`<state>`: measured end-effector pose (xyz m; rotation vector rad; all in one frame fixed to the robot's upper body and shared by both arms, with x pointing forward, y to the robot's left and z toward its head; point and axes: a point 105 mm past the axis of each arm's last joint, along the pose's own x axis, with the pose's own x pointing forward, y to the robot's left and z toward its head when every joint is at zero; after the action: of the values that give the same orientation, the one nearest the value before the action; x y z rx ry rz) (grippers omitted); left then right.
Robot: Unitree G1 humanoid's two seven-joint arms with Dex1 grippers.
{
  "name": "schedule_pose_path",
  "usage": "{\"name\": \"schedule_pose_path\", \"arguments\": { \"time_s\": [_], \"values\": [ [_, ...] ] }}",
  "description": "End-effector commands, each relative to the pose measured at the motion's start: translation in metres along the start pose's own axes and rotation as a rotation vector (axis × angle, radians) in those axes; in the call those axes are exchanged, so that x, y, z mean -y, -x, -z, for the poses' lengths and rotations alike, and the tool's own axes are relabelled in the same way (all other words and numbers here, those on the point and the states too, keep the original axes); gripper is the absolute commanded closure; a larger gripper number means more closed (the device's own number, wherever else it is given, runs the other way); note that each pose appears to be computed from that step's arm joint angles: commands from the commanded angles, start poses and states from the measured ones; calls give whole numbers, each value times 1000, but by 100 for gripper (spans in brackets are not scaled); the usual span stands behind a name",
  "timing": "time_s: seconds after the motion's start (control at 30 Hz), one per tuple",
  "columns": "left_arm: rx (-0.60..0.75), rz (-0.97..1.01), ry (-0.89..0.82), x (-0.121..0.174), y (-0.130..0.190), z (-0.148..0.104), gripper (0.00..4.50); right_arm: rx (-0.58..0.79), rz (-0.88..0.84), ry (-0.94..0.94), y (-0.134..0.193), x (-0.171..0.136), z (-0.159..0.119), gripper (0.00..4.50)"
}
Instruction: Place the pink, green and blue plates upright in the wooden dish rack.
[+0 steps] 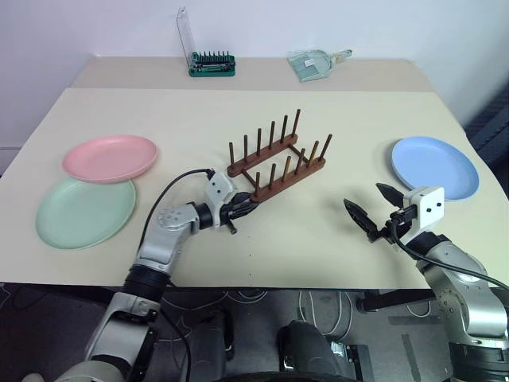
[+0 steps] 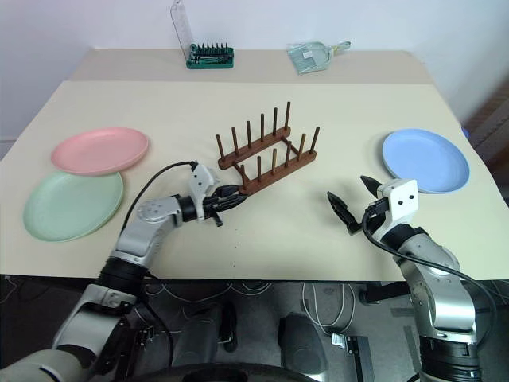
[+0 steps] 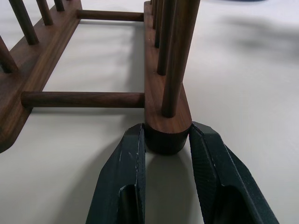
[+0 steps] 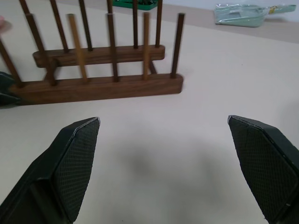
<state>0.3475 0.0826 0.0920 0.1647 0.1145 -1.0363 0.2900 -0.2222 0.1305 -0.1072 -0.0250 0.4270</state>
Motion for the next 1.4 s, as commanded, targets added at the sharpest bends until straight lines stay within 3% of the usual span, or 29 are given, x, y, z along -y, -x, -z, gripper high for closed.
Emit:
{"name": "schedule_pose_path", "arguments": {
  "time_s": [0.03,0.3,0.8,1.0,1.03,1.1,1.13,1.23,1.37,1.4],
  "values": [
    [39,166,-1,6,19,-15,370,1,-66,13,2,-9,-5,0],
    [-92,440,-153,22,22,-5,370,-67,-95,13,15,-10,7,0],
    [-117,413,-213,-5,0,-1,370,-85,-57,25,26,-11,9,0],
    [-102,351,-181,-17,7,-5,84,-116,-62,41,30,-12,12,0],
    [-109,339,-174,-18,11,-4,84,-120,-68,40,30,-13,13,0],
    [-136,322,-163,-20,19,1,77,-128,-80,35,30,-15,15,55],
    [-147,311,-155,-20,24,4,105,-136,-90,33,30,-17,16,85],
    [-153,289,-113,-16,36,6,220,-169,-124,35,29,-24,23,229],
    [-160,316,-93,3,47,8,429,-224,-156,63,26,-28,34,440],
    [-162,333,-93,9,48,9,445,-237,-160,72,25,-29,36,449]
  ]
}}
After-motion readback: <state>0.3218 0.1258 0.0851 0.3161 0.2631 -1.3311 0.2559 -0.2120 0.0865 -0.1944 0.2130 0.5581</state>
